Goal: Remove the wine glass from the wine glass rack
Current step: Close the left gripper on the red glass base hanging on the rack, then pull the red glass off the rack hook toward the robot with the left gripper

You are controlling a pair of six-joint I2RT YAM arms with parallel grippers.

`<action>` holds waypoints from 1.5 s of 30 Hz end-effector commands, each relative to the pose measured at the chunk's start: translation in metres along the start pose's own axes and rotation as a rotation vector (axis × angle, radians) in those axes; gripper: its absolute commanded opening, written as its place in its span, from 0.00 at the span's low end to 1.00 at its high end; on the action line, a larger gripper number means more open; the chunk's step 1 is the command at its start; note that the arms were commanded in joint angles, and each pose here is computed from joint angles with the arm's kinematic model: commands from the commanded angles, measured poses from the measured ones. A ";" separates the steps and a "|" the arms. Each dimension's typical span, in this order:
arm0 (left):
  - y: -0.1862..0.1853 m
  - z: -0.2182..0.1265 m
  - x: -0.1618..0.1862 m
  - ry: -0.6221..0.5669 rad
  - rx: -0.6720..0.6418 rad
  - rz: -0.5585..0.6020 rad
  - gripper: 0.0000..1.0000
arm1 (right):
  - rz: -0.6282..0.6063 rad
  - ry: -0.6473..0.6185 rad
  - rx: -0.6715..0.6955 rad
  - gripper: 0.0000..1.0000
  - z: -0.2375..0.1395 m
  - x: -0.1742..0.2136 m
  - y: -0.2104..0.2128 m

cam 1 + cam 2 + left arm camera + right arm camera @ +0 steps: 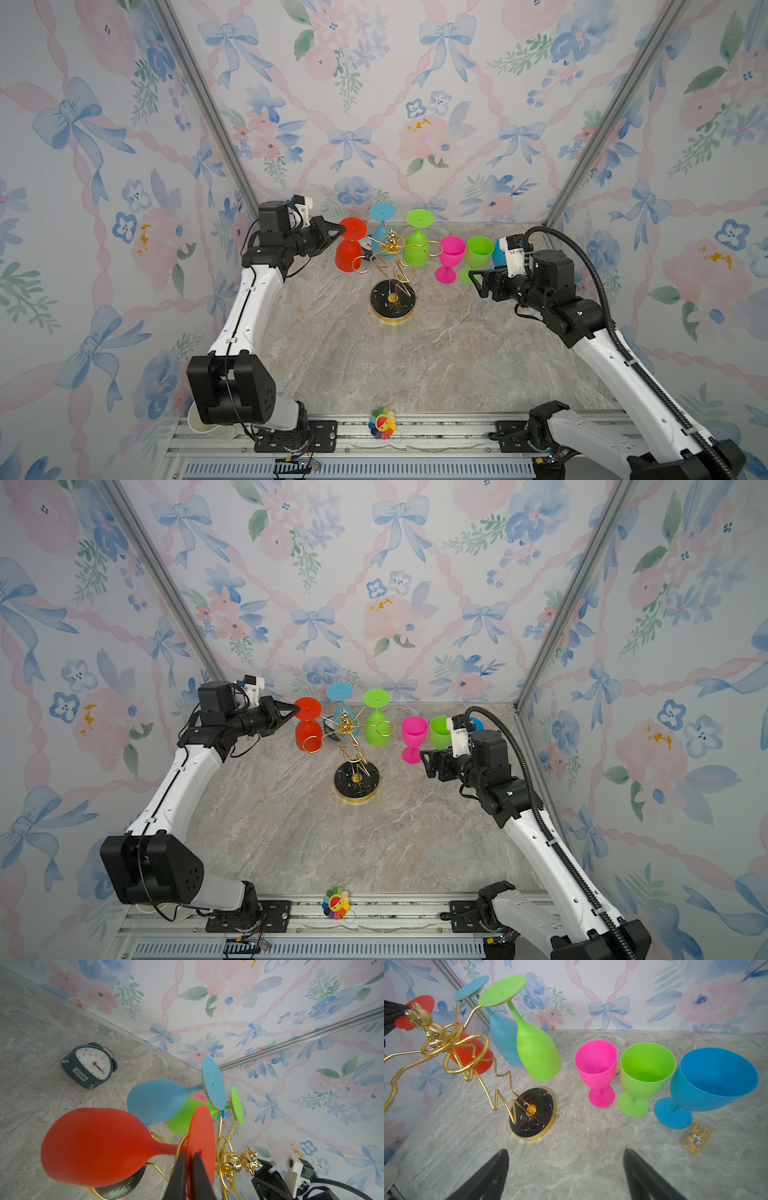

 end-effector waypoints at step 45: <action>-0.031 0.007 0.016 0.113 0.100 0.027 0.00 | 0.000 0.003 0.011 0.89 0.004 0.003 0.005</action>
Point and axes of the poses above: each gripper's point midway between its finger pads, its own z axis out along the fingers, its own y axis along the line the jaws close on, x = y × z, the point moved 8 cm from there along -z, back along the fingers, and after that the axes turned 12 degrees about -z, right-handed, at the moved point
